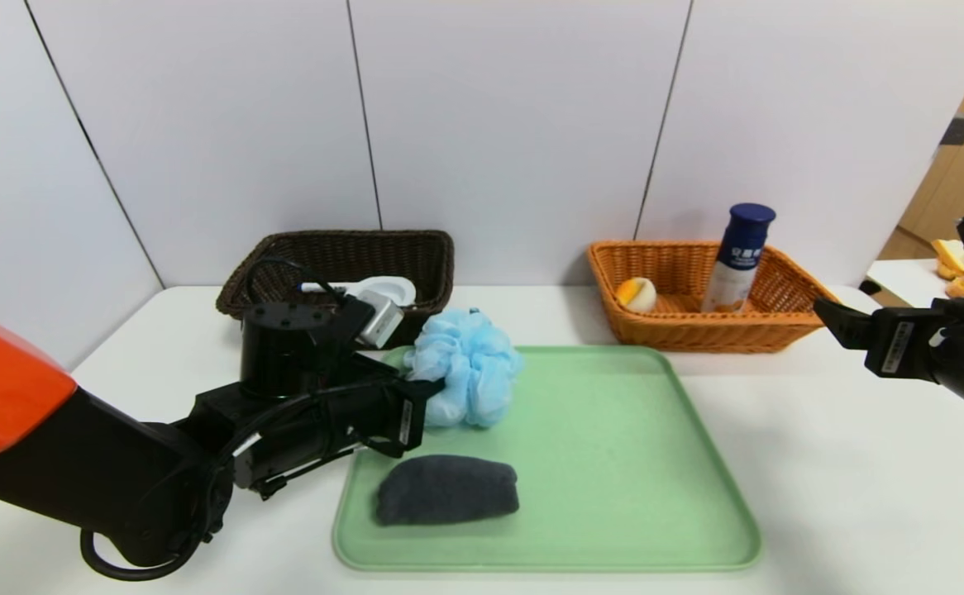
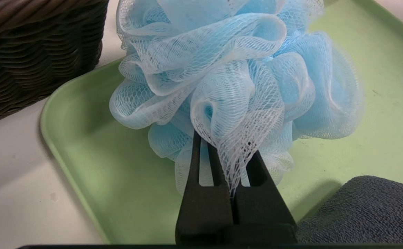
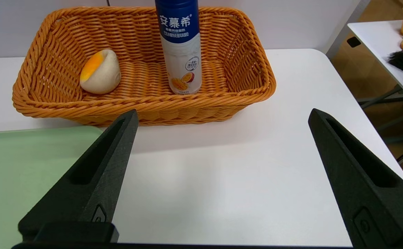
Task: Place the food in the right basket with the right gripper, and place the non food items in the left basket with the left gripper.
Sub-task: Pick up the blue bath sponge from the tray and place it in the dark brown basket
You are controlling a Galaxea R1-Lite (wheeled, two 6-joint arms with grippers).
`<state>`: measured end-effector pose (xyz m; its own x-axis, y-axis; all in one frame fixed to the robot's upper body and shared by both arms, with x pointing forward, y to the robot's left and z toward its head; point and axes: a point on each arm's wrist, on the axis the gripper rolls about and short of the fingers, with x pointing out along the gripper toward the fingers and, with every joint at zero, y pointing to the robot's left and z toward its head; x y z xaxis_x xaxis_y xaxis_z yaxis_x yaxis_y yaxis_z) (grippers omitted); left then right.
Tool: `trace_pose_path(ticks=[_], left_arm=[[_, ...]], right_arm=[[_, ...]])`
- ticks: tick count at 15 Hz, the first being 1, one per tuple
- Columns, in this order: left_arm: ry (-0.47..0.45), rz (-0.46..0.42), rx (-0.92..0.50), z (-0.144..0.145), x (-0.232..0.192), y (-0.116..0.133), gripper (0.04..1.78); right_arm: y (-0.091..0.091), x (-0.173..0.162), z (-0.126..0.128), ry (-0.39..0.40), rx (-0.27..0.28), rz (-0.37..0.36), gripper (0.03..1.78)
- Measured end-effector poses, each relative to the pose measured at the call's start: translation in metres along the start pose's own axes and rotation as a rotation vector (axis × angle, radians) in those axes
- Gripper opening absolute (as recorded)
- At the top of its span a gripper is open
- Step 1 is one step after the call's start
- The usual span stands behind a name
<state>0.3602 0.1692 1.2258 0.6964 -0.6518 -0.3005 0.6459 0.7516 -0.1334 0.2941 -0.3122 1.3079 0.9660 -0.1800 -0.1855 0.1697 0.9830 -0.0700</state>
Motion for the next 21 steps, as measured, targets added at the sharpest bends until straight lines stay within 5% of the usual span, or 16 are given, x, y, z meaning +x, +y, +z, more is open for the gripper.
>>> trace_pose_path(ticks=[7, 13, 17, 21], left_arm=[[-0.017, -0.102, 0.007, 0.005, -0.006, -0.011, 0.06], [-0.248, -0.242, 0.066, 0.049, -0.025, -0.027, 0.06], [-0.406, -0.139, 0.095, 0.098, -0.047, -0.002, 0.06], [-0.395, 0.099, 0.088, 0.131, -0.076, 0.062, 0.06]], right_arm=[[-0.004, 0.002, 0.000, 0.003, 0.004, -0.008, 1.69], [-0.004, 0.006, -0.005, 0.023, 0.000, -0.006, 1.69], [-0.003, 0.010, -0.008, 0.039, -0.003, 0.001, 1.69], [-0.003, 0.009, -0.008, 0.039, -0.004, 0.000, 1.69]])
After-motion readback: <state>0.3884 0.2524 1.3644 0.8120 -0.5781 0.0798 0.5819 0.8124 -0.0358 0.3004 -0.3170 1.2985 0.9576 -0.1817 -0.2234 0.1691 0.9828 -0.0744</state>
